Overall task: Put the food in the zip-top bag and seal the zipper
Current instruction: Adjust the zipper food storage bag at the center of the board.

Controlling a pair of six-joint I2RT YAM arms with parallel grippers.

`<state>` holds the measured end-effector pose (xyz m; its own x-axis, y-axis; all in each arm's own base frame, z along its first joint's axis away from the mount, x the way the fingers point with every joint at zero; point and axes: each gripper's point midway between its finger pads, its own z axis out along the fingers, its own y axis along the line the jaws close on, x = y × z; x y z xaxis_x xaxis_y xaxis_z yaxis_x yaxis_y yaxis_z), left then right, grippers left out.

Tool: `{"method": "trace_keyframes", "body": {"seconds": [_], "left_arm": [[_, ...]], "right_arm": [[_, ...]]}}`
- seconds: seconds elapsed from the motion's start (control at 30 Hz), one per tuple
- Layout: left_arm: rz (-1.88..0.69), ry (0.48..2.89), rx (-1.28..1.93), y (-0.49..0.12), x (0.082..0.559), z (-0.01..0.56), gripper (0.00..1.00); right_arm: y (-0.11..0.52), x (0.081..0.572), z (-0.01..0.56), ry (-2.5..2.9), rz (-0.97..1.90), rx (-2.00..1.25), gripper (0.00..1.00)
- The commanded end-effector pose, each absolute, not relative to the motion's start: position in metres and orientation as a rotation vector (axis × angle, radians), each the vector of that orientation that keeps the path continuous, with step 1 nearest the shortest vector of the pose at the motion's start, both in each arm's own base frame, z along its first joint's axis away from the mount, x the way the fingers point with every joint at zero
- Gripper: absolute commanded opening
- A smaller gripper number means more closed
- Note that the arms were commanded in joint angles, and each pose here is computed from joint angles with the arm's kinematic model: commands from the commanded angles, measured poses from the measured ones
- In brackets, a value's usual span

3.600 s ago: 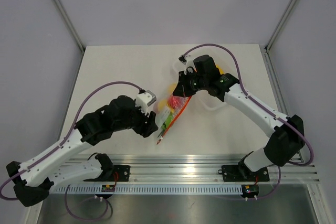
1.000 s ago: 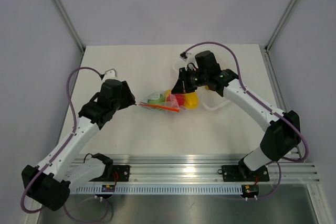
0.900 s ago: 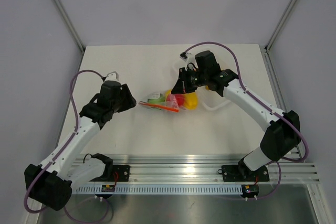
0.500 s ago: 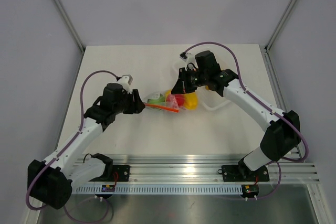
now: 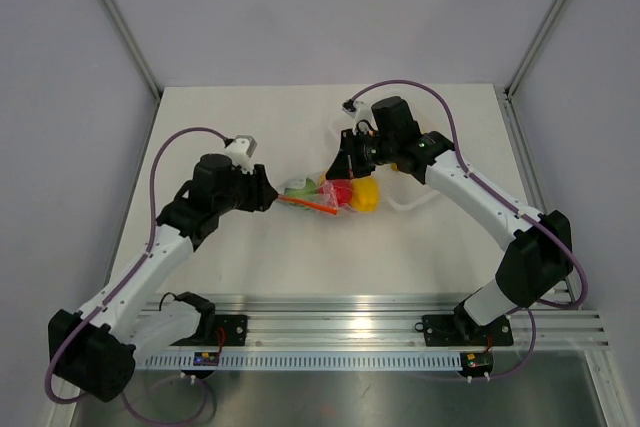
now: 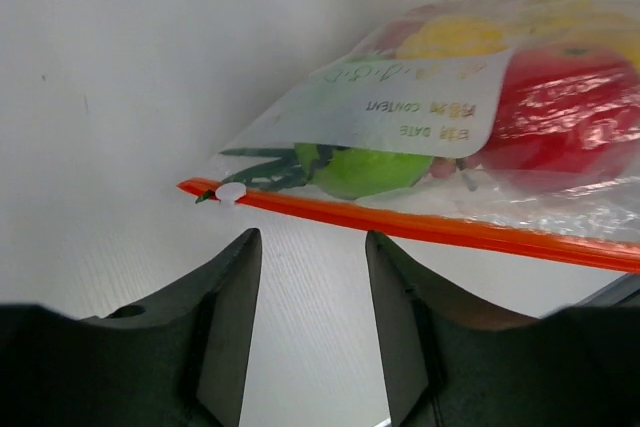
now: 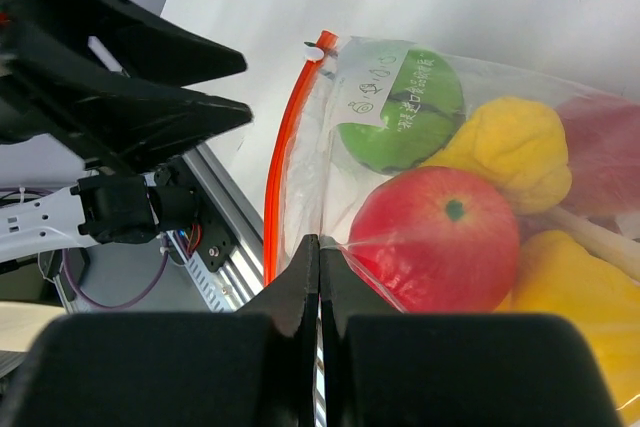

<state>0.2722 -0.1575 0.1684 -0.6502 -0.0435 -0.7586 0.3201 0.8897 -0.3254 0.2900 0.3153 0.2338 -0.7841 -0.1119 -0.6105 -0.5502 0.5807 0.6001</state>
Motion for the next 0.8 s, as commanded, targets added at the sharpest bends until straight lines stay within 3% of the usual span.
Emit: {"method": "trace_keyframes", "body": {"seconds": [0.0,0.2,0.47,0.77], "left_arm": [[-0.524,1.99,0.343,-0.159,0.277,0.21,0.46],[-0.387,1.81,0.671,-0.166,0.263,0.212,0.45],[-0.274,1.829,0.981,-0.17,0.265,0.176,0.44],[-0.271,1.83,1.118,-0.175,0.263,0.151,0.39]], "right_arm": [[0.318,0.291,0.266,2.178,1.166,-0.568,0.0],[0.319,0.29,0.265,2.179,1.176,-0.57,0.0],[0.32,0.29,0.266,2.177,1.188,-0.568,0.0],[0.32,0.288,0.265,2.18,1.197,-0.575,0.0]]}}
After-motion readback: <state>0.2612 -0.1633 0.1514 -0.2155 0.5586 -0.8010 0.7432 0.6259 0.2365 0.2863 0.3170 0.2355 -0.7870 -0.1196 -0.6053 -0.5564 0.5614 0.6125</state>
